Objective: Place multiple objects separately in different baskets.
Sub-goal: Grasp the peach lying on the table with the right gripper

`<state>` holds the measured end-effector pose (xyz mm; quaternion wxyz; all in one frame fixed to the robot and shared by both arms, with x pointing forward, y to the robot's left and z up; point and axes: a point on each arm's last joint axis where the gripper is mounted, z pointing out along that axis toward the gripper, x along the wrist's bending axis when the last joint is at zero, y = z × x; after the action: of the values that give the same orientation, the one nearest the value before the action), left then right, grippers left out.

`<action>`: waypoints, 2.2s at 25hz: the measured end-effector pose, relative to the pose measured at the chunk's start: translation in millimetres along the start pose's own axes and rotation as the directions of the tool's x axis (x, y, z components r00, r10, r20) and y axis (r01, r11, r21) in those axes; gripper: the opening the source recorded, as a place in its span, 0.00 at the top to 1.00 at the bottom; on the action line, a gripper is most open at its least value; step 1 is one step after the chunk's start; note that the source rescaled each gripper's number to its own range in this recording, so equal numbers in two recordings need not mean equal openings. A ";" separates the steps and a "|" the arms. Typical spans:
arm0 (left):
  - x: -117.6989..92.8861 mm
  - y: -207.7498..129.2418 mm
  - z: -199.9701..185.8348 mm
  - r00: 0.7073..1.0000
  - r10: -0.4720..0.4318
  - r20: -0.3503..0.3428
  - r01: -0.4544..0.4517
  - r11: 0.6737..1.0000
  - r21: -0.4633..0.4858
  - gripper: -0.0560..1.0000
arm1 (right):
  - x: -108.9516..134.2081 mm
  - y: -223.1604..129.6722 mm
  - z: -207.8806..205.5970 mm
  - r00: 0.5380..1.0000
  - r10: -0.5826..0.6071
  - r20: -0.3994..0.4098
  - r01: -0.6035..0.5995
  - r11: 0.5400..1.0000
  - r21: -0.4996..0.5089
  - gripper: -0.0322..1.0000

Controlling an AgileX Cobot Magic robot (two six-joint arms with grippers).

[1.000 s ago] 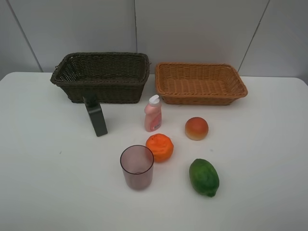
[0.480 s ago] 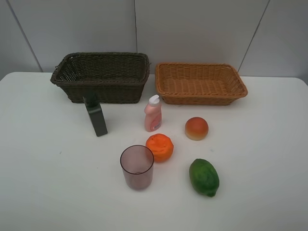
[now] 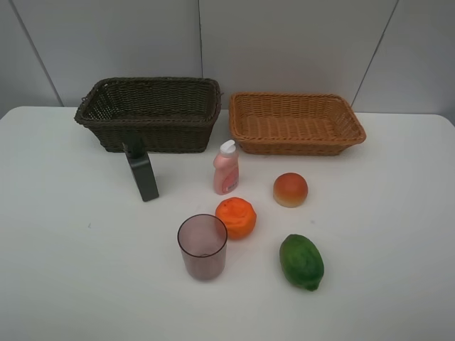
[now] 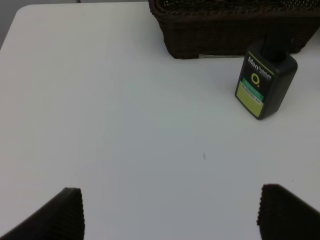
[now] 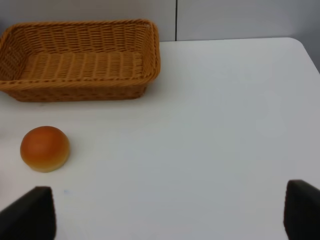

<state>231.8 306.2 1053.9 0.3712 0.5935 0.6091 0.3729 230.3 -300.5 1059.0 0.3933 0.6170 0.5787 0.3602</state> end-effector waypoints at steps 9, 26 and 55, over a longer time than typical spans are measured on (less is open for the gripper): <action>0.1 0.0 0.0 1.000 0.000 -0.001 0.000 1.000 0.000 0.09 | 3.4 37.0 21.4 0.999 -0.005 -0.050 0.013 0.986 0.163 0.02; 0.1 0.1 0.0 1.000 0.000 -0.001 0.000 1.000 -0.001 0.09 | 47.5 87.1 202.7 0.986 0.141 -0.091 -0.061 0.807 0.588 0.02; 0.2 0.1 0.0 1.000 0.001 -0.002 -0.001 1.000 -0.001 0.09 | 178.3 21.0 369.4 1.000 0.025 -0.006 -0.010 0.594 0.804 0.00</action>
<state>231.9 306.4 1053.9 0.3707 0.5933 0.6089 0.3739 584.2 -148.3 916.8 0.0647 0.7305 0.6762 0.0699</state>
